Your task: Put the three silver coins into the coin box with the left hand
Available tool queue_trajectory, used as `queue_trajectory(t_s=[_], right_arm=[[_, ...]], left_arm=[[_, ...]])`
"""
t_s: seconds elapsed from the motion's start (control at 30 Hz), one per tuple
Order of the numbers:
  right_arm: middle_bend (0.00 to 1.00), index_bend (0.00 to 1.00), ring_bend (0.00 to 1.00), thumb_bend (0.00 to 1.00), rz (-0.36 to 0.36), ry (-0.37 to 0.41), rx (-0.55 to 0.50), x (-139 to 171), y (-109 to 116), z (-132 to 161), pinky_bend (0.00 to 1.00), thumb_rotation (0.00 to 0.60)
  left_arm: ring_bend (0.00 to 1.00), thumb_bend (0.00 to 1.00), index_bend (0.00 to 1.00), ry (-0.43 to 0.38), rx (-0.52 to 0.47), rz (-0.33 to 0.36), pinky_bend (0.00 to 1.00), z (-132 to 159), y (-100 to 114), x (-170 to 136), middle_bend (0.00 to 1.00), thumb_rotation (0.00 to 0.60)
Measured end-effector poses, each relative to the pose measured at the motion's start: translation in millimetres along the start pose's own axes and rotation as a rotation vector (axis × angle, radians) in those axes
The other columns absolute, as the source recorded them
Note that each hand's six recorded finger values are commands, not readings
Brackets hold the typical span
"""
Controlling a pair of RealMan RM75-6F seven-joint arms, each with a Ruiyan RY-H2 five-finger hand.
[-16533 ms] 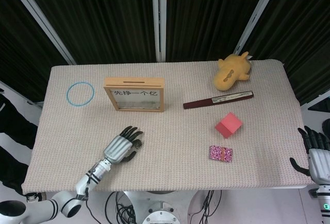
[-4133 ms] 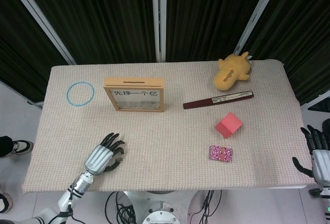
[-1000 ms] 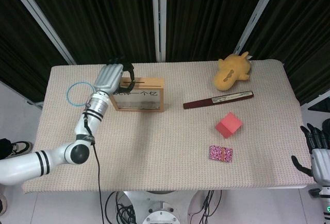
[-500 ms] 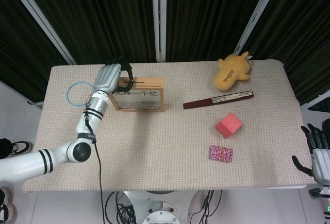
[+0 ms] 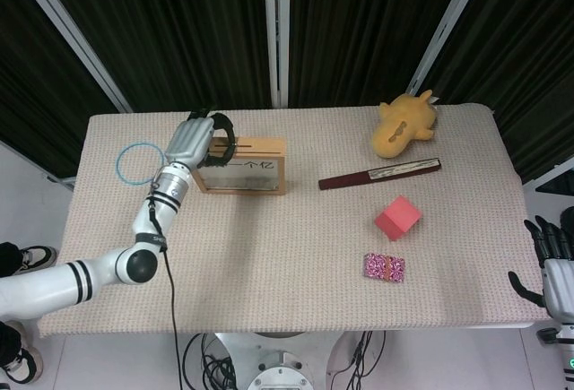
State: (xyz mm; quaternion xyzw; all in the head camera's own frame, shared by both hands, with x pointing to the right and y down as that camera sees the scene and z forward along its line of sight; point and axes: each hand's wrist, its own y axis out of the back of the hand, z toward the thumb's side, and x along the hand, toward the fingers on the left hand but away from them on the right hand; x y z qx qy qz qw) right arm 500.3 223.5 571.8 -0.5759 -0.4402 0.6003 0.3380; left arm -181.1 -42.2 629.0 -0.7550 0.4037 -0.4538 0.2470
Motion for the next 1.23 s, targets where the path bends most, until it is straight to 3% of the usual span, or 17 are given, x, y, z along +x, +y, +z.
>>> queue_trajectory(t_s=[0.13, 0.33, 0.53, 0.73, 1.0, 1.1, 1.23], right_arm=[[0.00, 0.00, 0.00, 0.24, -0.002, -0.003, 0.001, 0, 1, -1, 0.00, 0.600], [0.00, 0.00, 0.00, 0.24, -0.003, 0.005, 0.001, -2, 1, 1, 0.00, 0.600], [0.00, 0.00, 0.00, 0.24, 0.000, 0.019, 0.002, -4, 0, 4, 0.00, 0.600], [0.00, 0.00, 0.00, 0.24, 0.008, 0.058, 0.009, -8, -6, 14, 0.00, 0.600], [0.00, 0.00, 0.00, 0.24, -0.018, 0.093, 0.055, -6, -9, 28, 0.00, 0.600], [0.00, 0.00, 0.00, 0.24, -0.026, 0.093, 0.068, -7, -9, 30, 0.00, 0.600], [0.00, 0.00, 0.00, 0.24, -0.026, 0.095, 0.080, -8, -10, 32, 0.00, 0.600]], left_arm=[[0.05, 0.30, 0.07, -0.017, -0.010, 0.031, 0.02, 3, 5, -1, 0.25, 0.600], [0.05, 0.29, 0.07, -0.093, -0.068, 0.119, 0.04, 18, 20, -15, 0.23, 0.600], [0.05, 0.21, 0.20, -0.198, -0.012, 0.219, 0.07, 20, 35, -69, 0.23, 0.600], [0.05, 0.19, 0.20, -0.206, 0.243, 0.326, 0.13, -32, 35, -145, 0.19, 0.600], [0.00, 0.19, 0.17, -0.036, 0.614, 0.292, 0.09, -143, 5, -248, 0.11, 0.600], [0.00, 0.19, 0.16, 0.022, 0.662, 0.307, 0.08, -166, 0, -274, 0.11, 0.600], [0.00, 0.19, 0.15, 0.060, 0.630, 0.308, 0.07, -180, -7, -288, 0.11, 0.600]])
